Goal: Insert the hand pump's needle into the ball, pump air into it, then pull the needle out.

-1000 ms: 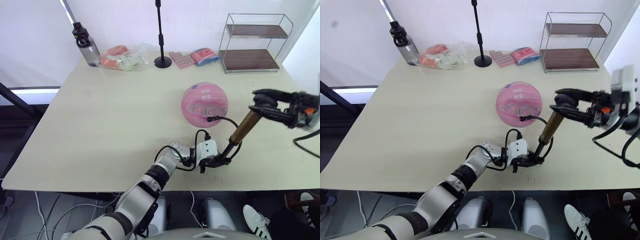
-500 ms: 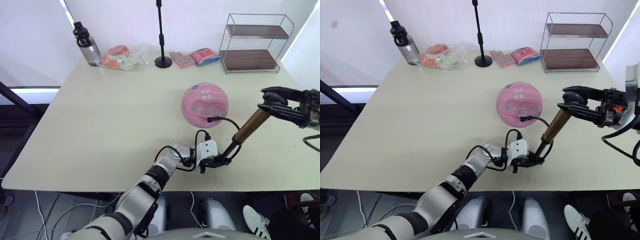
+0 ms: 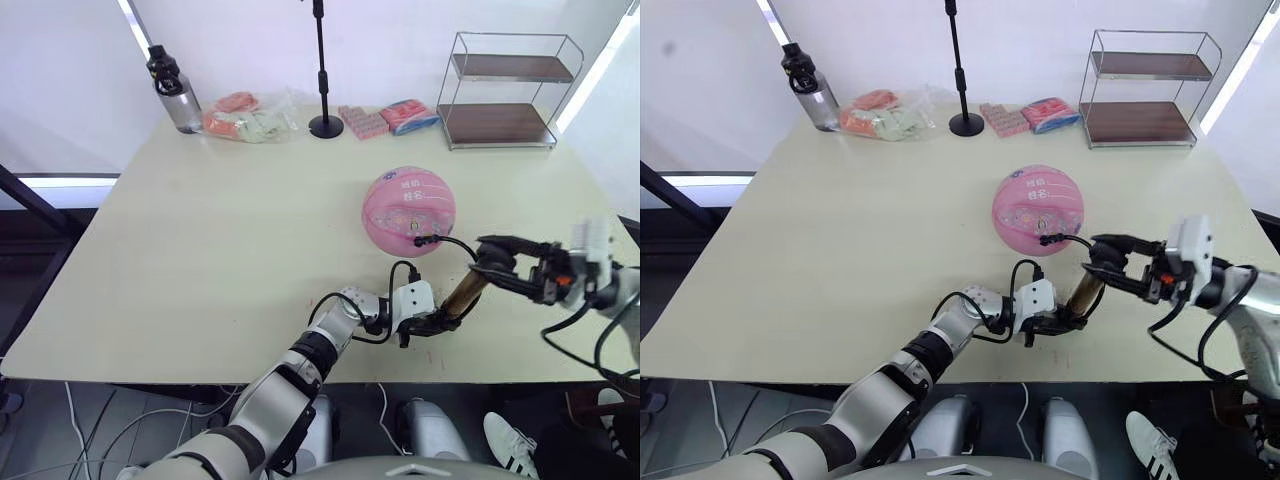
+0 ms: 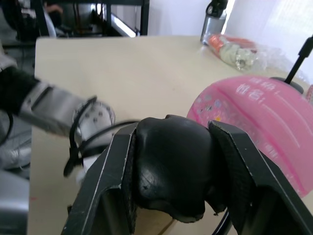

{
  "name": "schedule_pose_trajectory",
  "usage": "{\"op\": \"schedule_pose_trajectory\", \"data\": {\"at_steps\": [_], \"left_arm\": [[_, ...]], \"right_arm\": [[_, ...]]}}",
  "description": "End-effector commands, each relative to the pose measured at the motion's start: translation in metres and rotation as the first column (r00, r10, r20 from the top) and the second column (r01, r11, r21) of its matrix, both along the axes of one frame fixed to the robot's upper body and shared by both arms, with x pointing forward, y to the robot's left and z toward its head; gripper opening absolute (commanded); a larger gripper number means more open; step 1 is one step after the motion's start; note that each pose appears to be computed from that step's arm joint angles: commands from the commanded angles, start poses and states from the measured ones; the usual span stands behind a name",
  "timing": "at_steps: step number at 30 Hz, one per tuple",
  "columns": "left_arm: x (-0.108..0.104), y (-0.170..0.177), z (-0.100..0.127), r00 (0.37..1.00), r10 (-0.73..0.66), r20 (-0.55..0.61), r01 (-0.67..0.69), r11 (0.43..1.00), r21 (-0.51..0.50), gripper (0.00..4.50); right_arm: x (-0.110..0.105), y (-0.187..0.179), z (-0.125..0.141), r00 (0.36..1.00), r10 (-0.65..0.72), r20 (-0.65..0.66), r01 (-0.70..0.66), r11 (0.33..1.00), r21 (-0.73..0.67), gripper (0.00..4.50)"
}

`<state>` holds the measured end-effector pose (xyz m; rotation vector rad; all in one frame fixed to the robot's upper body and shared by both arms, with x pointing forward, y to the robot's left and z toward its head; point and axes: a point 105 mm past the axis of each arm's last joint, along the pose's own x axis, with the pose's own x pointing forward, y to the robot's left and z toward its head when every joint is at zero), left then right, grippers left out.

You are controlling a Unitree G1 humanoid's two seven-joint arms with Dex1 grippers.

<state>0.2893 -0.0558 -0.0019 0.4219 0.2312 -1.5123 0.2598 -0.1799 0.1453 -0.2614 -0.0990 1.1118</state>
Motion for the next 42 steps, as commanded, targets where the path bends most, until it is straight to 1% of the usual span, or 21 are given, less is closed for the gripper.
{"op": "schedule_pose_trajectory", "data": {"at_steps": [1, 3, 6, 11, 13, 15, 17, 20, 29, 34, 36, 37, 39, 42], "left_arm": [[-0.013, 0.011, -0.027, 0.998, -0.016, -0.068, 0.022, 0.995, 0.099, 1.11], [-0.013, 0.011, -0.027, 0.998, -0.015, -0.066, 0.022, 0.995, 0.100, 1.11], [-0.013, 0.011, -0.027, 0.998, -0.009, -0.068, 0.016, 0.995, 0.098, 1.11], [-0.013, 0.012, -0.027, 0.998, -0.009, -0.066, 0.016, 0.995, 0.098, 1.11], [-0.013, 0.012, -0.027, 0.998, -0.013, -0.064, 0.019, 0.995, 0.100, 1.11], [-0.013, 0.012, -0.027, 0.998, -0.015, -0.064, 0.021, 0.995, 0.101, 1.11], [-0.013, 0.012, -0.027, 0.998, -0.015, -0.064, 0.022, 0.995, 0.101, 1.11], [-0.012, 0.012, -0.027, 0.998, -0.016, -0.066, 0.022, 0.995, 0.102, 1.10], [-0.012, 0.013, -0.027, 0.998, -0.022, -0.061, 0.028, 0.994, 0.107, 1.10], [-0.012, 0.013, -0.027, 0.998, -0.022, -0.060, 0.028, 0.994, 0.107, 1.10], [-0.011, 0.013, -0.027, 0.998, -0.021, -0.061, 0.027, 0.994, 0.107, 1.10], [-0.011, 0.013, -0.027, 0.998, -0.021, -0.061, 0.027, 0.994, 0.106, 1.10], [-0.011, 0.013, -0.027, 0.998, -0.020, -0.060, 0.026, 0.994, 0.106, 1.10], [-0.011, 0.013, -0.027, 0.998, -0.018, -0.059, 0.024, 0.994, 0.105, 1.10]], "right_arm": [[-0.003, -0.009, -0.043, 0.994, -0.032, -0.106, 0.023, 0.996, -0.091, 1.65], [-0.004, -0.006, -0.039, 0.996, -0.016, -0.093, 0.009, 0.997, -0.073, 1.65], [-0.002, -0.005, -0.021, 0.999, -0.001, -0.049, -0.002, 0.998, -0.057, 1.65], [0.004, -0.007, 0.028, 0.999, 0.005, 0.039, -0.004, 1.000, -0.015, 1.65], [0.003, -0.008, 0.055, 0.998, 0.004, 0.068, -0.006, 0.999, 0.032, 1.65], [0.001, -0.009, 0.075, 0.997, 0.012, 0.078, -0.017, 0.998, 0.063, 1.65], [-0.003, -0.011, 0.086, 0.997, 0.026, 0.075, -0.030, 0.998, 0.055, 1.65], [-0.007, -0.016, 0.109, 0.995, 0.032, 0.099, -0.035, 0.999, 0.025, 1.65], [-0.014, -0.021, 0.167, 0.985, 0.038, 0.167, -0.045, 0.998, 0.036, 1.65], [-0.017, -0.023, 0.180, 0.984, 0.044, 0.174, -0.044, 0.999, 0.000, 1.65], [-0.016, -0.022, 0.179, 0.985, 0.049, 0.165, -0.049, 0.999, -0.003, 1.65], [-0.015, -0.020, 0.172, 0.988, 0.055, 0.145, -0.055, 0.998, -0.008, 1.65], [-0.012, -0.019, 0.149, 0.995, 0.055, 0.087, -0.053, 0.998, -0.027, 1.65], [-0.010, -0.019, 0.123, 0.999, 0.045, 0.031, -0.044, 0.999, -0.030, 1.65]]}}
